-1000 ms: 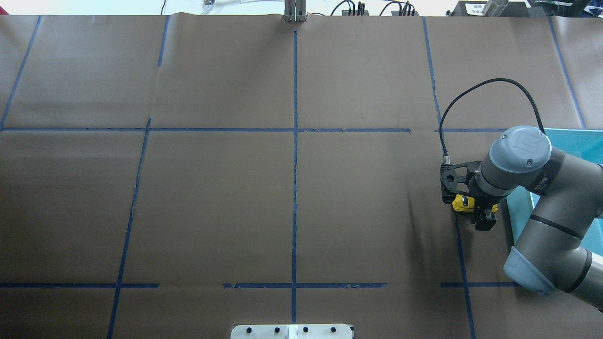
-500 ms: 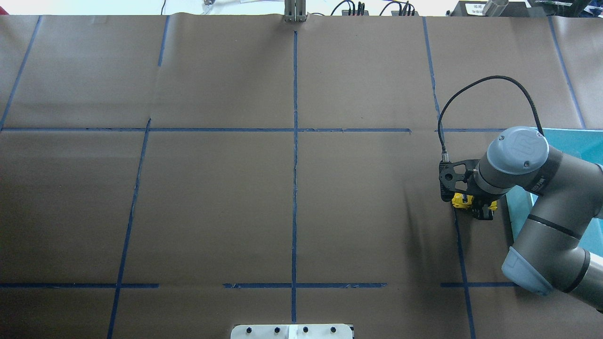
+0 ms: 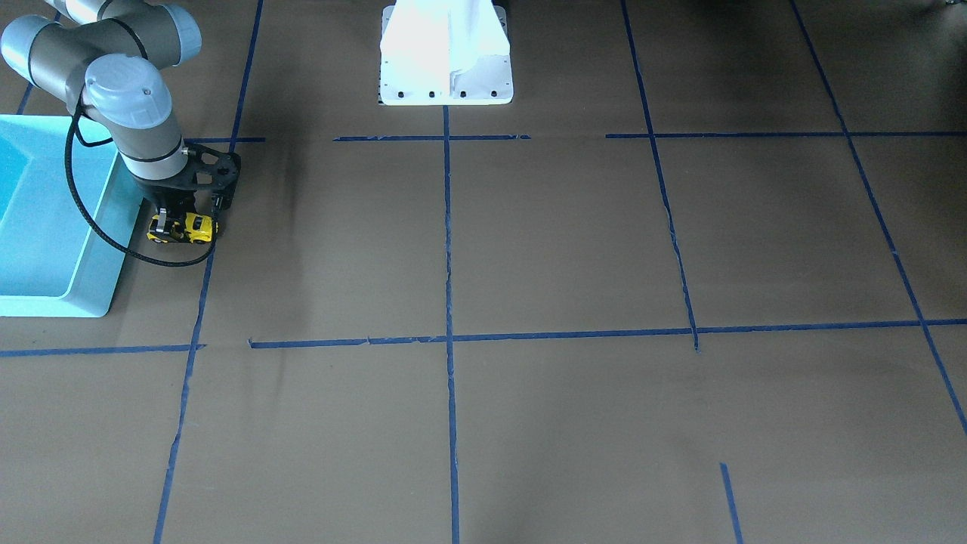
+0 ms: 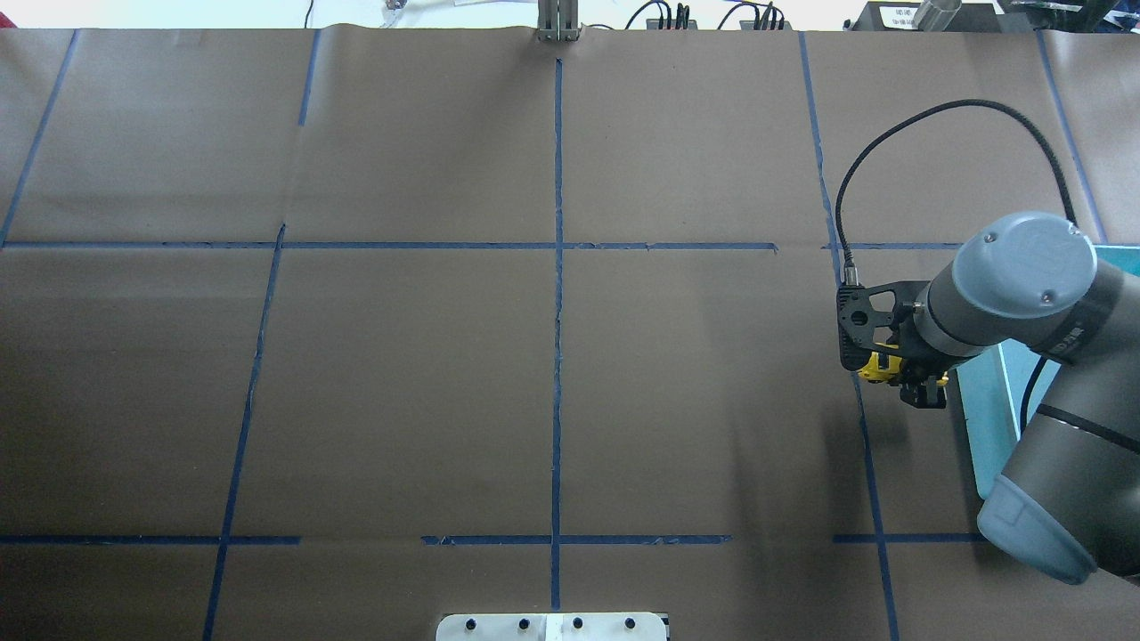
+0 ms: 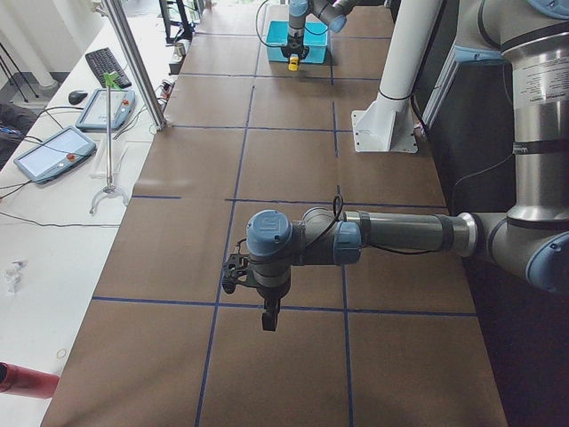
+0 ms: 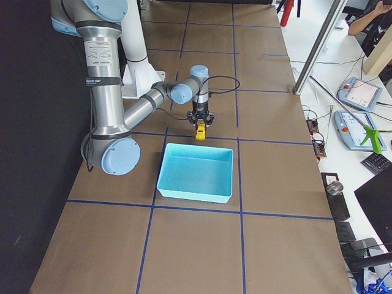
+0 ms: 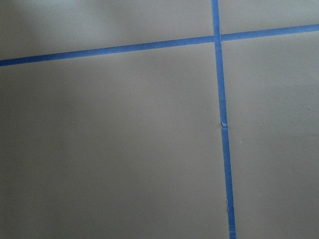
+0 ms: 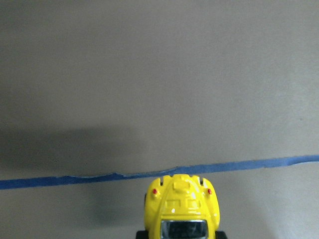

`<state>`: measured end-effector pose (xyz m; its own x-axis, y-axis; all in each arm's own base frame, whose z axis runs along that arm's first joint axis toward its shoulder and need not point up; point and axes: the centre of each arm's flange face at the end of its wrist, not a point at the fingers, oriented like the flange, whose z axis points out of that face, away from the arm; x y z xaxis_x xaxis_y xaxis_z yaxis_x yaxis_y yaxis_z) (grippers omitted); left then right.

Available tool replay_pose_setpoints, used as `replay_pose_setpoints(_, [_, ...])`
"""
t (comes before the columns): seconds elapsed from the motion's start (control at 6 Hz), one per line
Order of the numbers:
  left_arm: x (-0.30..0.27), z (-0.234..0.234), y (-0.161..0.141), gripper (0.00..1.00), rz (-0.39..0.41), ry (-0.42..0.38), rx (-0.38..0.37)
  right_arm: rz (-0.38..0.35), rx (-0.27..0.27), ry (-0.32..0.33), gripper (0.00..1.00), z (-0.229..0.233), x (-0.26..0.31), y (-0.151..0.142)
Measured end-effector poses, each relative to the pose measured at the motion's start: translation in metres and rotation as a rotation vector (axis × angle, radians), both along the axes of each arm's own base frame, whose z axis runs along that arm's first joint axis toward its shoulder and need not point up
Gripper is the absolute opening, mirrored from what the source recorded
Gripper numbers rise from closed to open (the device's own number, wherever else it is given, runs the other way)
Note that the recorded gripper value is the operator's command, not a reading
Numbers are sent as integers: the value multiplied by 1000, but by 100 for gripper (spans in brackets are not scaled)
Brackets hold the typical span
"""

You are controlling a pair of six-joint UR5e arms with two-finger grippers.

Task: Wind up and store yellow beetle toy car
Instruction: 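Lift the car with the right gripper and carry it into the bin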

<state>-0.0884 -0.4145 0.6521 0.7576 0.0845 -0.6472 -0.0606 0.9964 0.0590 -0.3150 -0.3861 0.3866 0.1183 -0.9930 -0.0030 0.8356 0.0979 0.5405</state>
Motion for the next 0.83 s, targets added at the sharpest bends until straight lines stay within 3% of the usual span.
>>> replay_pose_setpoints(0.33, [-1, 1, 1, 100, -1, 0, -3, -27, 32, 42, 0, -11, 72, -2])
replay_pose_setpoints(0.67, [-1, 2, 0, 100, -1, 0, -4, -136, 53, 105, 0, 46, 125, -2])
replay_pose_setpoints(0.83, [-1, 3, 0, 100, 1, 0, -2, -156, 65, 108, 0, 90, 130, -9])
